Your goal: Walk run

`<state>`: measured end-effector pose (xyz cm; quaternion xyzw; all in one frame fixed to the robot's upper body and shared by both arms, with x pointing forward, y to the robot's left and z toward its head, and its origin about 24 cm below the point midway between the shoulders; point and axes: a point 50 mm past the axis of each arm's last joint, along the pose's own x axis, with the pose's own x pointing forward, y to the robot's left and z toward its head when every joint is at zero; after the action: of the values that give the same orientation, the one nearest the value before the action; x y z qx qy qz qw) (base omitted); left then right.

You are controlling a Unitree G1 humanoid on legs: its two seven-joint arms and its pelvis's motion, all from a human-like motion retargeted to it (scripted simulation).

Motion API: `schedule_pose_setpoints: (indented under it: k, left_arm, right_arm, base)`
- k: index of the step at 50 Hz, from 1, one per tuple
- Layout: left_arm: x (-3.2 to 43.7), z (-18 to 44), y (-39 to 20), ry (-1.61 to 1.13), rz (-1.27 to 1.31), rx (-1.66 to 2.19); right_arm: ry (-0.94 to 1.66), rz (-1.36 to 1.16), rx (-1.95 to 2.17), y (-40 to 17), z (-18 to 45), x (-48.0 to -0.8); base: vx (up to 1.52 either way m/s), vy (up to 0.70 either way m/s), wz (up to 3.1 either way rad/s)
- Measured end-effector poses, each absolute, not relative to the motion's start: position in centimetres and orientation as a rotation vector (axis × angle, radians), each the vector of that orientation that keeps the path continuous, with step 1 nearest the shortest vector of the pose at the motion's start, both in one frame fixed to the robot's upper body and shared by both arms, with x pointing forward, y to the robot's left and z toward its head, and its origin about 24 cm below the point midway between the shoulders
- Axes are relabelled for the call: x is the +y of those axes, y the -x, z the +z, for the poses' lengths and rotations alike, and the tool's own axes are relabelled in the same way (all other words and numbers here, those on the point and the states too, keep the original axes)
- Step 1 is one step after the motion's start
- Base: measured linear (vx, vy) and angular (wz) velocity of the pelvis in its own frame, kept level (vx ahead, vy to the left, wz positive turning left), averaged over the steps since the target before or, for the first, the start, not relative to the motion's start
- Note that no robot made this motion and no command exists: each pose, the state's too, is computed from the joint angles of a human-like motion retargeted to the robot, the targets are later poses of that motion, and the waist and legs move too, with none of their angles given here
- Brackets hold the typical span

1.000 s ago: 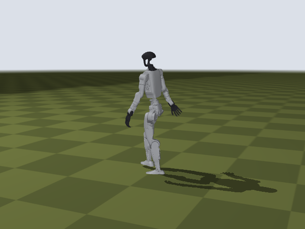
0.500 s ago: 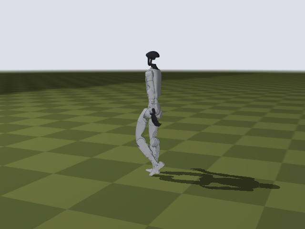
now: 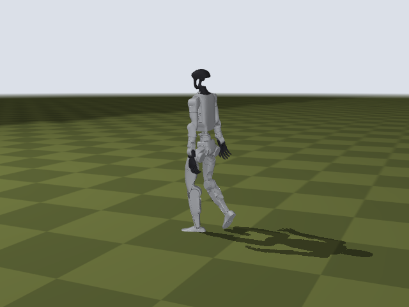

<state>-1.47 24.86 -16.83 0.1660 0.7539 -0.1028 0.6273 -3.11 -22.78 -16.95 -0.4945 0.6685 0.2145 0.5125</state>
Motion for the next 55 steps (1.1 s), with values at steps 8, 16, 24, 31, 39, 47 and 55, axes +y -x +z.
schedule_pose_setpoints:
  k: [8,16,24,31,39,47,55]
  left_arm:
    - [30.5,-12.5,-14.0,-0.739,-0.223,1.27]
    - [29.3,-8.9,-20.2,-0.781,0.009,0.806]
    - [22.0,-17.2,-5.3,-0.404,-0.213,1.385]
    - [21.6,-17.2,4.4,-0.362,-0.359,1.74]
    - [18.7,-16.9,9.0,0.03,0.014,1.775]
    - [19.3,-16.3,10.2,0.025,-0.2,1.905]
    - [22.9,-17.0,3.8,-0.256,-0.315,1.756]
  right_arm:
    - [0.952,0.422,2.063,12.9,-14.4,-22.6]
    - [0.786,0.437,2.123,13.9,-14.4,-20.7]
    - [0.912,0.291,1.778,4.6,-16.8,-22.0]
    - [1.132,0.122,1.289,-9.4,-15.9,-23.5]
    - [1.259,-0.05,0.757,-20.6,-10.8,-24.2]
    - [1.027,0.093,0.965,-15.3,-14.3,-22.2]
    - [0.96,0.245,1.571,-0.1,-17.2,-21.8]
  base:
    - [0.88,-0.1,1.09]
    - [1.12,-0.25,0.18]
    - [1.18,-0.13,0.29]
    - [0.96,-0.16,-0.25]
    - [0.96,-0.07,-0.81]
    - [1.19,-0.02,-0.22]
    - [1.15,-0.06,-0.55]
